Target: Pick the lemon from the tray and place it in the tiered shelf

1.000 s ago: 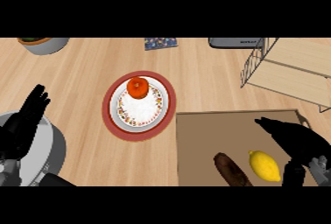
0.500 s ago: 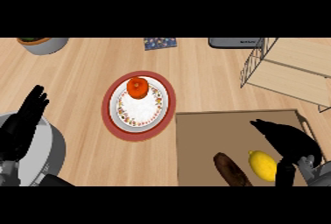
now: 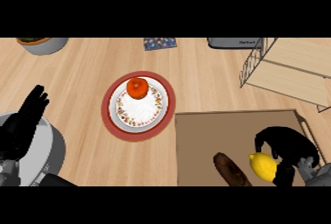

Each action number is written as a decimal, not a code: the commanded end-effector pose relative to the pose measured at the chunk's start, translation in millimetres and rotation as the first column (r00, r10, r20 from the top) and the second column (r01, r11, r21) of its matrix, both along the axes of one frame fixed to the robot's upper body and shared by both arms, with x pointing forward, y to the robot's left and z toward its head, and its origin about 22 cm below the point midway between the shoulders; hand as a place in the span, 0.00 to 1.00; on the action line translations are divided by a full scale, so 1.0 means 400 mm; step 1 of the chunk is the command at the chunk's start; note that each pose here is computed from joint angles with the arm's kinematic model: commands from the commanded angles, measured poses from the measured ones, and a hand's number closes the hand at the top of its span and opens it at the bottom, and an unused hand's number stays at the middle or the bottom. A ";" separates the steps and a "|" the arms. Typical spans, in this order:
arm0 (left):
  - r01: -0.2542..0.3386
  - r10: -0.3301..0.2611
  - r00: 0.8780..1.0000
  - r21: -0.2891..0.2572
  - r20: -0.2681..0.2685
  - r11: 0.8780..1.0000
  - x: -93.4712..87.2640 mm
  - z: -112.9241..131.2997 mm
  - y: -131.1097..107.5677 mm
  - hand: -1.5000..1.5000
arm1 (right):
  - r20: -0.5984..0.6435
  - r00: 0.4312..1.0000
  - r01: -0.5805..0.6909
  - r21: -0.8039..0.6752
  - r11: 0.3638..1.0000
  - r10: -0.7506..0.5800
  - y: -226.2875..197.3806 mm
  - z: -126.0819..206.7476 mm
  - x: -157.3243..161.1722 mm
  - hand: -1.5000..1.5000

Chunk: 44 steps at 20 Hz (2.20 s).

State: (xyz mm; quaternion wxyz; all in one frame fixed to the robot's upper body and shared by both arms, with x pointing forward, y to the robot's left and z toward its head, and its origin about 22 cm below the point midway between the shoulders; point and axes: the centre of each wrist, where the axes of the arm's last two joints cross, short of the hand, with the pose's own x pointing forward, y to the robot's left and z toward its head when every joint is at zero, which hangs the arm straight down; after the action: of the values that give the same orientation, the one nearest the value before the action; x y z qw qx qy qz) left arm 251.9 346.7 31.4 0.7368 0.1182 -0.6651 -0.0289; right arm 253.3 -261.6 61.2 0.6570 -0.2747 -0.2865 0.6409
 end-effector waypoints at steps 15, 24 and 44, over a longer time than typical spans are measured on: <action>-0.022 0.019 0.993 -0.025 -0.119 0.999 -0.039 -0.069 -0.015 0.50 | 0.576 0.810 0.035 0.144 0.989 -0.113 0.037 0.079 0.070 1.00; -0.027 0.024 0.991 -0.020 -0.132 0.999 -0.058 -0.096 -0.001 0.50 | 0.650 0.707 0.071 0.326 0.943 -0.278 0.004 0.276 0.011 1.00; -0.040 0.039 0.992 -0.006 -0.118 0.999 -0.053 -0.044 0.025 0.50 | 0.699 0.428 0.023 0.626 0.780 -0.573 -0.108 0.689 -0.175 1.00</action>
State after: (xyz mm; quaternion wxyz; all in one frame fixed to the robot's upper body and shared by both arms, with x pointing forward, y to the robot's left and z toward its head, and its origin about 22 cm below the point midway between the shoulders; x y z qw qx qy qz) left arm 240.8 354.3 32.8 0.7332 0.1303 -0.6669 -0.0256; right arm 188.0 -298.8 312.2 0.5816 -0.3962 -0.6808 0.2032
